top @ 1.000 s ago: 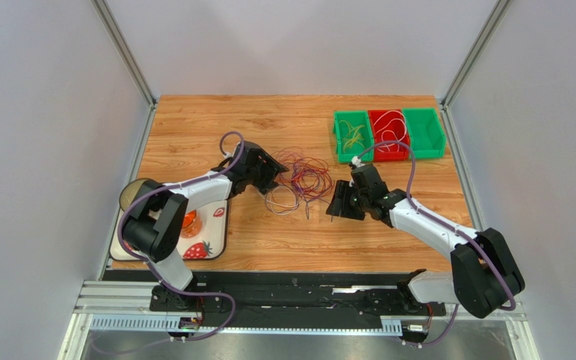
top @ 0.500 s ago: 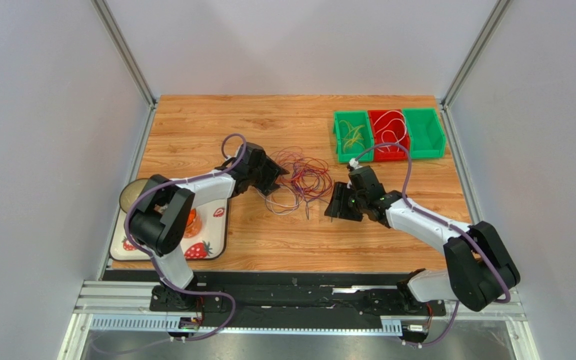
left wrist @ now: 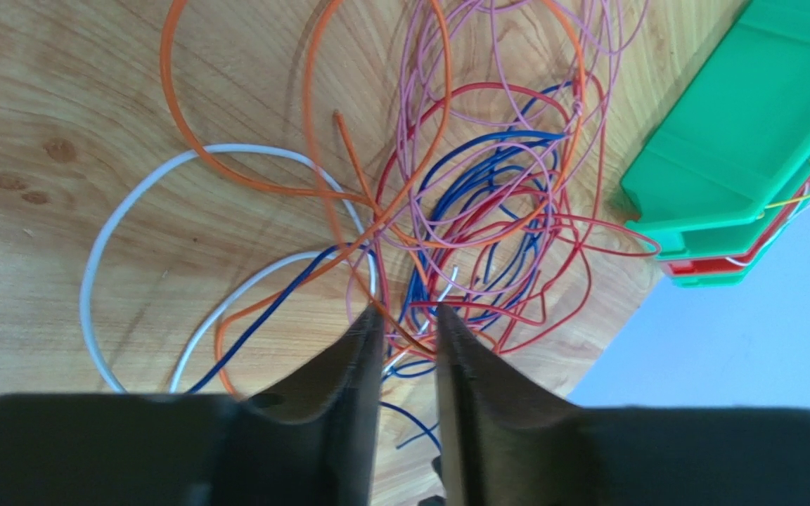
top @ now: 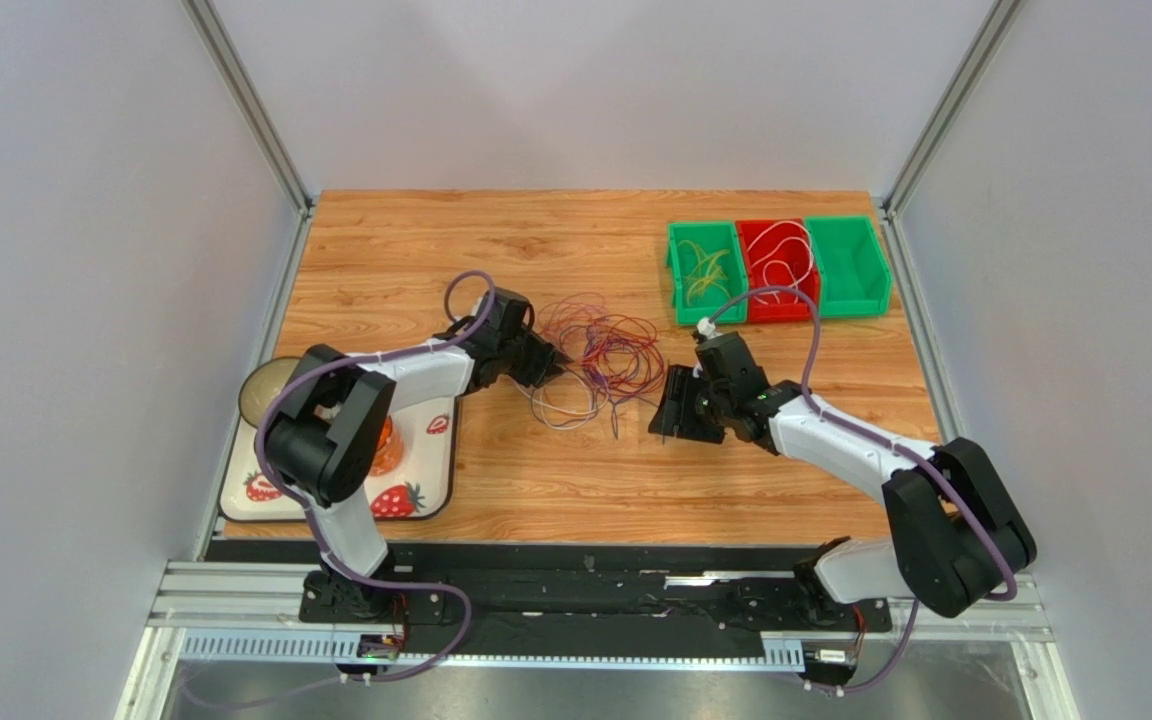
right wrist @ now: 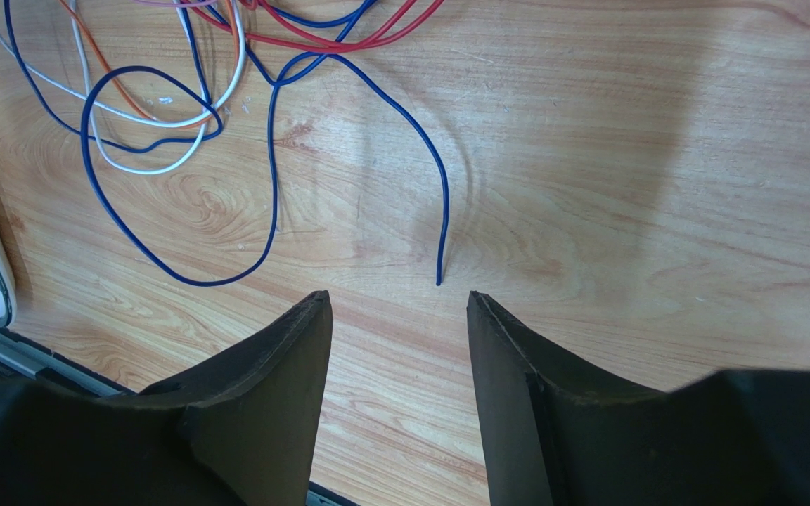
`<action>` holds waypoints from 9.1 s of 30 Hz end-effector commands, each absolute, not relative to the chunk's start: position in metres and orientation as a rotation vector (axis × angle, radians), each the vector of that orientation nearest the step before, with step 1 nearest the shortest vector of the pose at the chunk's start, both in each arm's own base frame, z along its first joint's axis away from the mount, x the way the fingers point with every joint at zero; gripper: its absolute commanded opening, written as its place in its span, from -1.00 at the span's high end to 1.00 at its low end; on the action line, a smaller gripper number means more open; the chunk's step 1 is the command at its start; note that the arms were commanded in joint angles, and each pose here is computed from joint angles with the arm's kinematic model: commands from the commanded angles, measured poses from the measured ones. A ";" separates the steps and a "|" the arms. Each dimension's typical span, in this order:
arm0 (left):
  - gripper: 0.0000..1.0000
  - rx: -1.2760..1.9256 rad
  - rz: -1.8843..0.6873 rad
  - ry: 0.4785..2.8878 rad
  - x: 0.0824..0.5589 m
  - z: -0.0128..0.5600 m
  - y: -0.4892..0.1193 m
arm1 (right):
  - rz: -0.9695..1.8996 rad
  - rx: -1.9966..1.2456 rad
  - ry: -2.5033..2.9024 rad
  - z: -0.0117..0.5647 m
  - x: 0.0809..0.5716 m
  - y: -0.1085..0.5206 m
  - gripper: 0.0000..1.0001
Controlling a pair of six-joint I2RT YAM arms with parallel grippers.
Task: Untangle the cables
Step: Untie the cable, then place the cable at the center of the board, then move the cable to the center of the board.
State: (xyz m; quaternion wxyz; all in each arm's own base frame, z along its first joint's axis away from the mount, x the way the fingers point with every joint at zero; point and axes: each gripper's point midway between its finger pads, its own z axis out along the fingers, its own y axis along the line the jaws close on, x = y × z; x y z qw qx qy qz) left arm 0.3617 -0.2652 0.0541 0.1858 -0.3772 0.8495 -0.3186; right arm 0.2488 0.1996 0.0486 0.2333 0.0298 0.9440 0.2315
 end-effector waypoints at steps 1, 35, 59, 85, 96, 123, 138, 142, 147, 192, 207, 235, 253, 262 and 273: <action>0.58 -1.024 -0.943 2.353 0.375 0.072 -0.273 | 0.664 0.061 2.550 0.056 0.258 0.208 -0.07; 1.00 -0.142 -1.276 1.840 0.297 0.421 -0.269 | 0.594 -0.022 2.266 0.188 0.285 0.193 -0.09; 1.00 0.790 -1.544 0.792 0.144 0.703 -0.276 | 0.646 -0.044 1.804 0.361 0.257 0.158 -0.24; 1.00 0.675 -1.594 0.833 0.180 0.701 -0.285 | 0.915 -0.290 1.674 0.365 0.256 0.217 -0.39; 1.00 0.554 -1.667 1.075 0.226 0.598 -0.311 | 0.369 0.199 1.921 0.301 0.270 0.111 -0.35; 1.00 0.719 -1.795 1.432 0.241 0.437 -0.496 | 0.150 0.588 1.839 0.290 0.208 0.019 -0.39; 1.00 0.822 -1.691 1.460 0.228 0.437 -0.517 | 0.155 0.661 1.702 0.315 0.188 -0.007 -0.38; 1.00 0.817 -1.686 1.515 0.236 0.409 -0.528 | 0.168 0.662 1.690 0.316 0.184 -0.009 -0.37; 1.00 0.811 -1.683 1.531 0.241 0.399 -0.534 | 0.177 0.657 1.677 0.317 0.182 -0.010 -0.37; -0.51 0.826 -1.570 2.346 0.223 0.125 -0.555 | 0.010 0.915 2.078 0.195 0.182 0.011 -0.73; -0.64 0.539 -1.260 2.513 0.265 0.153 -0.439 | -0.345 1.057 2.236 0.148 0.194 -0.016 -0.75; -0.57 0.505 -1.174 2.456 0.200 0.184 -0.338 | -0.071 0.691 2.575 0.062 0.271 -0.019 -0.40; -0.53 0.485 -1.179 2.482 0.197 0.176 -0.336 | 0.152 0.685 2.694 0.020 0.271 0.021 -0.28; -0.52 0.477 -1.168 2.482 0.198 0.176 -0.335 | 0.397 0.751 2.654 0.021 0.294 0.071 -0.22; -0.50 0.469 -1.141 2.484 0.196 0.178 -0.329 | 0.147 0.609 2.637 0.061 0.320 0.069 -0.22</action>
